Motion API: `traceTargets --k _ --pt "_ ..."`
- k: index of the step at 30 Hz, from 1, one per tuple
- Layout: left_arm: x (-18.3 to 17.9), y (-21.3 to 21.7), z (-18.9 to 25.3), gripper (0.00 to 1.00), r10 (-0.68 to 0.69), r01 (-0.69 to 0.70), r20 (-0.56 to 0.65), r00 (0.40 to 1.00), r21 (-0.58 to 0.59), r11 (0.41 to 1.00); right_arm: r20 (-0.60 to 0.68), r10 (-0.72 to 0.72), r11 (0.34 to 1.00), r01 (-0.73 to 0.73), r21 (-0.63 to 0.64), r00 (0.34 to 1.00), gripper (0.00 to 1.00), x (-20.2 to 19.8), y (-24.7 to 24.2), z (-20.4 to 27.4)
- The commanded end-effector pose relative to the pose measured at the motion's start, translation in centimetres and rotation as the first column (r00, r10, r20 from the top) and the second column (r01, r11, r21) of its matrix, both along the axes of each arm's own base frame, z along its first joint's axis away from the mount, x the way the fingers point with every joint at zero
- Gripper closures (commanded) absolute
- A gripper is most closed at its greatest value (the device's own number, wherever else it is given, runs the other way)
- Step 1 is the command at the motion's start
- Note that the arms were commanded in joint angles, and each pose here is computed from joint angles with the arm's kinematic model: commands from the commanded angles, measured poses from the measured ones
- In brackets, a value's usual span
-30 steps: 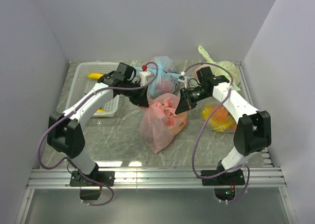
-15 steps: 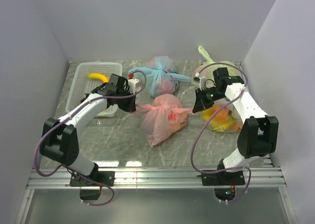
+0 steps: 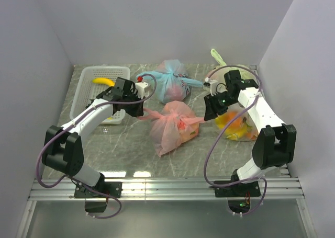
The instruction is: Place the fake fruits into the plastic bag and tie a complex knot
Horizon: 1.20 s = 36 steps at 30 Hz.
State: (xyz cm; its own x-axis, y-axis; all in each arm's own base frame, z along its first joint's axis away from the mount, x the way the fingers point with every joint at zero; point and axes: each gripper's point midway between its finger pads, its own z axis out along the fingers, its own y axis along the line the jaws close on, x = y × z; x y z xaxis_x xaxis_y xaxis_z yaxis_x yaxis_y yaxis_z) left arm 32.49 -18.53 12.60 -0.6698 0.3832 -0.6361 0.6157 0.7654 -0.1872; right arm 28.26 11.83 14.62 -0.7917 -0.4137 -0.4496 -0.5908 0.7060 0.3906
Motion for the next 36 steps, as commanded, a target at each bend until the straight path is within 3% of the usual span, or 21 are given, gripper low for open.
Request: traceTargets --k 1,2,3,6,9,13,18,24,28,29,32,36 --pt "0.3 -1.0 1.6 1.00 -0.056 0.056 0.030 0.998 -0.006 0.998 0.020 -0.011 1.000 0.011 0.023 1.000 0.31 0.6 0.5 2.6" --pt "0.3 -1.3 1.8 1.00 -0.063 0.064 0.026 0.998 -0.018 0.998 0.039 -0.016 1.000 0.015 0.027 0.999 0.10 0.9 0.6 3.0" --pt "0.1 -1.5 1.8 1.00 -0.070 0.070 0.016 0.997 -0.022 0.997 0.050 -0.031 0.999 0.029 0.032 0.998 0.08 1.1 0.6 3.4" --pt "0.0 -1.7 2.0 1.00 -0.082 0.083 0.029 0.996 -0.027 0.996 0.041 -0.059 0.998 0.058 0.029 0.997 0.08 1.8 0.8 3.6" --pt "-0.1 -1.8 2.0 1.00 -0.091 0.092 0.041 0.995 -0.023 0.995 -0.076 -0.060 0.997 0.063 0.044 0.995 0.08 1.4 1.7 2.4" --pt "-0.2 -1.7 1.5 1.00 -0.091 0.091 0.027 0.996 -0.017 0.996 -0.130 -0.024 0.999 0.027 0.021 0.991 0.09 0.7 2.7 0.0" --pt "-0.3 -1.8 1.4 1.00 -0.089 0.089 0.024 0.996 -0.021 0.996 -0.163 -0.008 1.000 0.004 -0.021 0.987 0.19 -0.2 3.1 -2.9" --pt "-0.3 -1.5 1.0 1.00 -0.075 0.075 0.018 0.997 -0.013 0.997 -0.212 -0.019 0.999 0.014 -0.029 0.977 0.37 -0.4 3.3 -5.0" --pt "-0.3 -1.6 0.6 1.00 -0.060 0.061 0.008 0.998 -0.017 0.998 -0.186 0.021 0.999 -0.016 0.031 0.982 0.75 -0.3 4.1 -4.0" --pt "-0.3 -1.6 0.4 1.00 -0.056 0.056 0.000 0.998 -0.013 0.998 -0.183 0.025 0.999 -0.019 0.030 0.983 1.00 -0.2 4.1 -3.7" --pt "0.6 -0.3 -0.3 1.00 0.036 -0.036 -0.020 0.999 0.020 0.999 -0.137 -0.011 0.999 0.004 -0.052 0.991 1.00 0.7 2.7 -4.0" --pt "2.7 3.9 -0.3 1.00 0.286 -0.284 -0.032 0.958 0.040 0.958 -0.018 -0.223 0.967 0.219 -0.131 0.975 1.00 2.6 -1.6 -2.8"
